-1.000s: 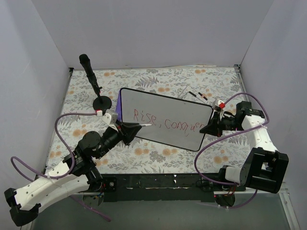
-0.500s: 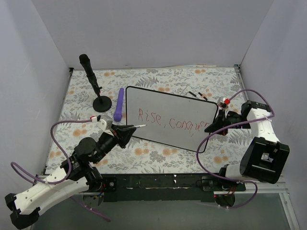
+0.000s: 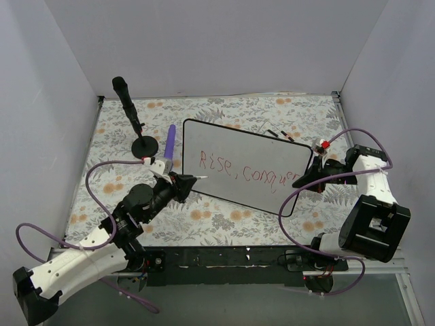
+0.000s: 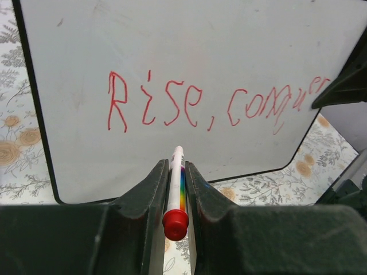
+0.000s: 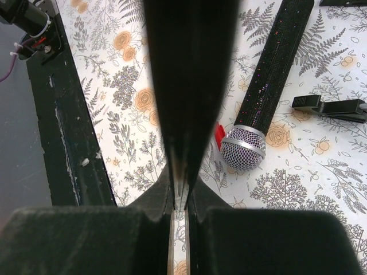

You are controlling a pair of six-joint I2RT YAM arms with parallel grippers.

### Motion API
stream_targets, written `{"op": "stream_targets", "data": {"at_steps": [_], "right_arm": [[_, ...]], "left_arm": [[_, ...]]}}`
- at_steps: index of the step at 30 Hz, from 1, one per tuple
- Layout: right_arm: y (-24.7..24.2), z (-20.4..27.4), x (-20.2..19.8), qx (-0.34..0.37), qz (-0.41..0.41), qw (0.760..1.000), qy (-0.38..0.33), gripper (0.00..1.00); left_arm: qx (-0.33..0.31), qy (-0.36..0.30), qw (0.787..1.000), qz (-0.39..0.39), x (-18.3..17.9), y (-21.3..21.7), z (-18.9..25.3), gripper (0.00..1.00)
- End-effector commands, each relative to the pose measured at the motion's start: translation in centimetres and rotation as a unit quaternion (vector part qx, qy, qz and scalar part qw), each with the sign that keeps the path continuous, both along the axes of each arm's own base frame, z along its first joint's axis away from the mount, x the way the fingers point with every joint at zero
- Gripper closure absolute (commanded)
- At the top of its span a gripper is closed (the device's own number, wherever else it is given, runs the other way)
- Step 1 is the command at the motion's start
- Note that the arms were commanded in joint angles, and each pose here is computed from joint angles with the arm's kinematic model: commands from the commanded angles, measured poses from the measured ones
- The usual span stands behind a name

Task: Write a sentence on the whiteboard
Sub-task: Write with the whiteboard marker without the cap on the whiteboard.

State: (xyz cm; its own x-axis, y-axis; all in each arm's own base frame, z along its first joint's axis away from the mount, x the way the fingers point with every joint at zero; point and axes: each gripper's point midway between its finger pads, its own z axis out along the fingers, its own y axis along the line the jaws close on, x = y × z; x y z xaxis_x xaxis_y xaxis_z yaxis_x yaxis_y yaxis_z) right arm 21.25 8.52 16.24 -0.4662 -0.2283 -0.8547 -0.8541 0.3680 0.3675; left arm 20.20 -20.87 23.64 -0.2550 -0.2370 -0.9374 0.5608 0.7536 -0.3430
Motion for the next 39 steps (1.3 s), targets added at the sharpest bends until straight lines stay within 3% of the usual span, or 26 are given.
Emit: {"op": "stream_targets", "data": {"at_steps": [1, 20, 32, 39], "right_arm": [[-0.7, 0.2, 1.0, -0.023, -0.005, 0.998, -0.053, 0.99], [-0.8, -0.4, 1.4, 0.003, -0.025, 0.998, -0.06, 0.99], [-0.7, -0.2, 1.7, 0.008, -0.03, 0.998, -0.06, 0.99], [-1.1, -0.6, 2.6, 0.006, -0.055, 0.998, -0.042, 0.99]], "left_arm": [[-0.025, 0.008, 1.0, 0.001, 0.8, 0.1, 1.2, 1.0], [-0.055, 0.045, 0.998, -0.001, -0.1, 1.0, -2.0, 1.0], [-0.067, 0.073, 0.995, 0.022, 2.1, 1.1, -5.3, 1.0], [-0.122, 0.032, 0.992, 0.024, 3.4, 1.4, -4.6, 1.0]]}}
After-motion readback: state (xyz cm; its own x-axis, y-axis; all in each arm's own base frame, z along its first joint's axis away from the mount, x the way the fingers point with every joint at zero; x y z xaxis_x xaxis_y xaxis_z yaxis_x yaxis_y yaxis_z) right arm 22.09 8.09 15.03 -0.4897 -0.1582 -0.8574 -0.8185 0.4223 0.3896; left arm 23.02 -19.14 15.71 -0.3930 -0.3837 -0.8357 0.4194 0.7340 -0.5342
